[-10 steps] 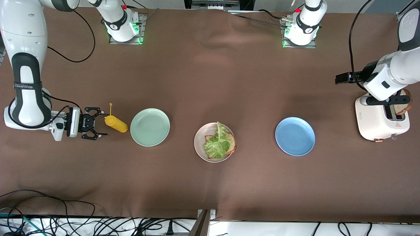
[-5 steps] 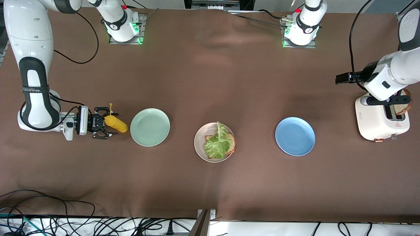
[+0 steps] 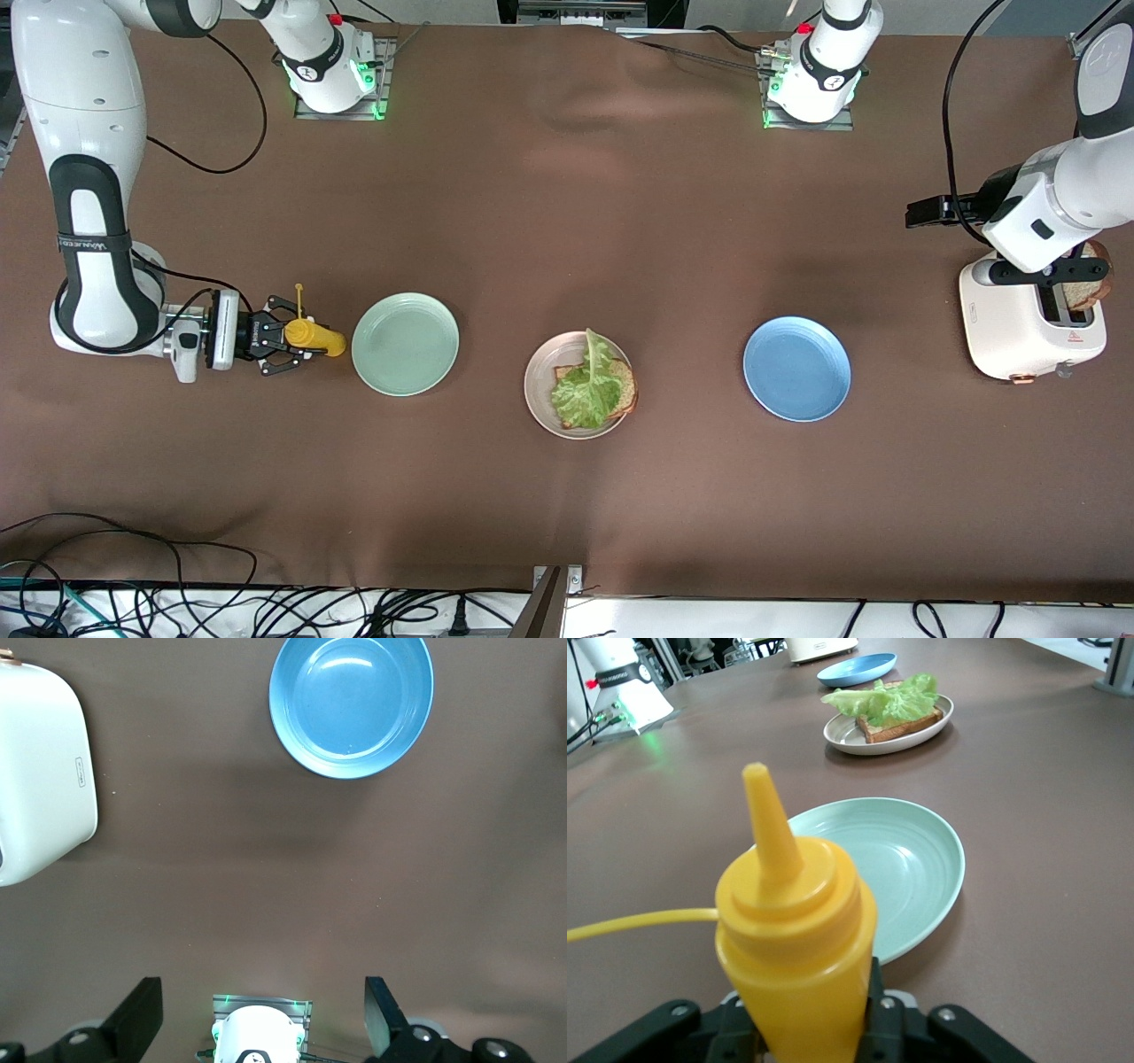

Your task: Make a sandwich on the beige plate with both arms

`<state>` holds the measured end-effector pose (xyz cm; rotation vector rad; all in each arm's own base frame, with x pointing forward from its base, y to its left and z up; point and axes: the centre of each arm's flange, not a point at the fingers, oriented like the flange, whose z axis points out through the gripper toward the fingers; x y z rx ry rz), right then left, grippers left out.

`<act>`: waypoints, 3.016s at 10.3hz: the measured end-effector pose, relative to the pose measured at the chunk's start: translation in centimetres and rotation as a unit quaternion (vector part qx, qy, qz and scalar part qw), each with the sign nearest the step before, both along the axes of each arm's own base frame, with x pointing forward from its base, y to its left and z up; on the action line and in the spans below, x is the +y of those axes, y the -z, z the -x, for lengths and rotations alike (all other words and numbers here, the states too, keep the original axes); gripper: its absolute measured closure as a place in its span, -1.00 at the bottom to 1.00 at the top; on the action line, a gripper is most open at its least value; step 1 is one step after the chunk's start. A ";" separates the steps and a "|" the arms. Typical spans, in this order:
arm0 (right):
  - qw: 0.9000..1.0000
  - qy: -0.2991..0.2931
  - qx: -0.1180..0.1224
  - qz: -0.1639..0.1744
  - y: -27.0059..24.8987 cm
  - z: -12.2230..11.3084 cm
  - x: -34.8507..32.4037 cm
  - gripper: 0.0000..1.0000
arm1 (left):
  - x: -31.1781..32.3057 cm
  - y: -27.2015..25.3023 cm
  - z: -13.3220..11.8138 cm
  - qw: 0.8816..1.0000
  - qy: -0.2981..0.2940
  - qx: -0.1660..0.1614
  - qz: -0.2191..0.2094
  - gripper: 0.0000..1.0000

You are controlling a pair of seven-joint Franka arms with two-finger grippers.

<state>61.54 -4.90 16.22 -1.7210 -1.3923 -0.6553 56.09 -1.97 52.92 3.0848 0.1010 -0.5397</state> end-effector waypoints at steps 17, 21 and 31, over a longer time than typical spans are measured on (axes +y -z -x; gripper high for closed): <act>0.830 -0.009 -0.113 0.546 -19.8 -4.6 38.6 0.63 | -0.4 0.1 -0.1 1.000 0.004 -0.001 0.000 -1.00; 0.716 -0.023 -0.264 0.646 -20.3 -0.2 47.7 0.63 | -0.6 0.1 -0.1 1.000 0.006 -0.002 0.000 -1.00; 0.560 -0.016 -0.423 0.712 -12.8 4.9 56.3 0.63 | -0.7 0.5 -0.3 1.000 0.006 -0.001 0.000 -1.00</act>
